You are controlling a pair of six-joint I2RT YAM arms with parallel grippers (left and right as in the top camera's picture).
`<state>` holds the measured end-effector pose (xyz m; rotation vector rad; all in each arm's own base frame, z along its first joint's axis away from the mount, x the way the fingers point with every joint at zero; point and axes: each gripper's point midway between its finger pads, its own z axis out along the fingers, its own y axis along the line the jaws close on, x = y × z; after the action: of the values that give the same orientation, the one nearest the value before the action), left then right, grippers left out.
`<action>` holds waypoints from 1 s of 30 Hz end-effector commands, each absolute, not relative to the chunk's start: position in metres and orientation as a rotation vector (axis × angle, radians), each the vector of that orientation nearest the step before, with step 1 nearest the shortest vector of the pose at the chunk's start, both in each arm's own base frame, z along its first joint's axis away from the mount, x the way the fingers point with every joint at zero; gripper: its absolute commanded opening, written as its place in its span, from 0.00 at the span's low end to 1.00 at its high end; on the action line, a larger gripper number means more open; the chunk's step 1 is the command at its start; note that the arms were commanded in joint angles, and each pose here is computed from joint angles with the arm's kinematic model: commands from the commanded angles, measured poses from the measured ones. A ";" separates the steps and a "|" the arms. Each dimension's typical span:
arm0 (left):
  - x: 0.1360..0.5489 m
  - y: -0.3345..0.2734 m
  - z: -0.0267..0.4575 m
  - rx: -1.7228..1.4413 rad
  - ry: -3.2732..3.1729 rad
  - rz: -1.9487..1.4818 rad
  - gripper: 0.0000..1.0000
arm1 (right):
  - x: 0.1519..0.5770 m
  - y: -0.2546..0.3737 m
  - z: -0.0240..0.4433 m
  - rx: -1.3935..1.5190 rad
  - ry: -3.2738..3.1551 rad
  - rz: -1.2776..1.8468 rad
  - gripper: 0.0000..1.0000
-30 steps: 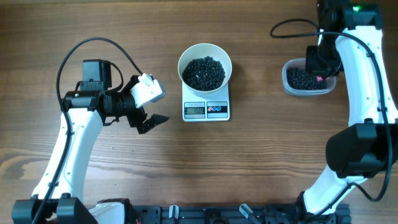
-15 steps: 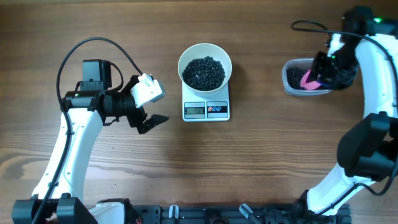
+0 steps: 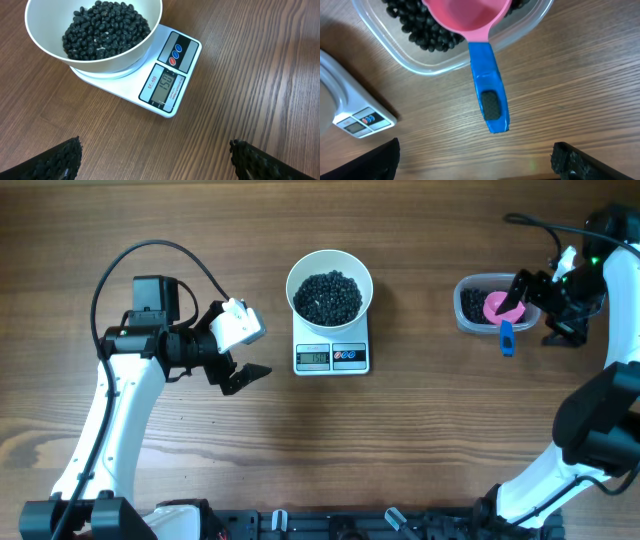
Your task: Scoop item into bowl and weigh 150g on scale
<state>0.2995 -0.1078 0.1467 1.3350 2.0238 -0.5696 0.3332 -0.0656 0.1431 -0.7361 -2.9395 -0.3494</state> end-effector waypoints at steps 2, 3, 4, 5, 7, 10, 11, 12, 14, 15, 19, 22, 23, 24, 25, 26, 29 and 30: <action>0.301 -0.108 0.148 1.326 2.026 -0.575 1.00 | 0.342 -0.048 0.210 -0.739 -3.143 -0.506 1.00; 0.301 -0.108 0.148 1.326 2.026 -0.575 1.00 | 0.344 -0.043 0.236 -0.728 -3.234 -0.562 1.00; 0.301 -0.108 0.148 1.326 2.026 -0.575 1.00 | 0.344 -0.037 0.259 -0.711 -3.309 -0.624 1.00; 0.301 -0.108 0.148 1.326 2.026 -0.575 1.00 | 0.343 -0.033 0.272 -0.697 -3.356 -0.668 1.00; 0.301 -0.108 0.148 1.326 2.026 -0.575 1.00 | 0.338 -0.021 0.312 -0.755 -3.448 -0.821 1.00; 0.301 -0.108 0.148 1.326 2.026 -0.575 1.00 | 0.313 -0.011 0.356 -1.249 -3.313 -1.030 1.00; 0.301 -0.108 0.148 1.326 2.026 -0.575 1.00 | 0.309 -0.010 0.362 -1.352 -3.259 -1.069 1.00; 0.301 -0.108 0.148 1.326 2.026 -0.575 1.00 | 0.301 -0.007 0.370 -1.523 -3.152 -1.138 1.00; 0.301 -0.108 0.148 1.326 2.026 -0.575 1.00 | 0.280 -0.005 0.374 -1.590 -3.121 -1.116 1.00; 0.301 -0.108 0.148 1.326 2.026 -0.575 1.00 | 0.273 -0.003 0.377 -1.594 -3.127 -1.119 0.99; 0.301 -0.108 0.148 1.326 2.026 -0.575 1.00 | 0.251 0.001 0.375 -1.644 -3.072 -1.079 1.00; 0.301 -0.108 0.148 1.326 2.026 -0.575 1.00 | 0.241 -0.008 0.372 -1.513 -3.255 -0.907 1.00; 0.301 -0.108 0.148 1.326 2.026 -0.575 1.00 | 0.238 -0.012 0.373 -1.492 -3.314 -0.845 1.00; 0.301 -0.108 0.148 1.326 2.026 -0.575 1.00 | 0.236 -0.019 0.376 -1.473 -3.388 -0.767 1.00; 0.301 -0.108 0.148 1.326 2.026 -0.575 1.00 | 0.236 -0.025 0.382 -1.424 -3.487 -0.695 1.00; 0.301 -0.108 0.148 1.326 2.026 -0.575 1.00 | 0.239 -0.031 0.391 -1.338 -3.611 -0.624 1.00; 0.301 -0.108 0.148 1.326 2.026 -0.575 1.00 | 0.243 -0.040 0.419 -1.081 -3.939 -0.436 1.00; 0.301 -0.108 0.148 1.326 2.026 -0.575 1.00 | 0.241 -0.043 0.427 -1.042 -4.030 -0.359 1.00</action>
<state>0.2995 -0.1078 0.1467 1.3350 2.0242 -0.5699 0.2526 -0.0303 0.4132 -1.3065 -3.7389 -0.7314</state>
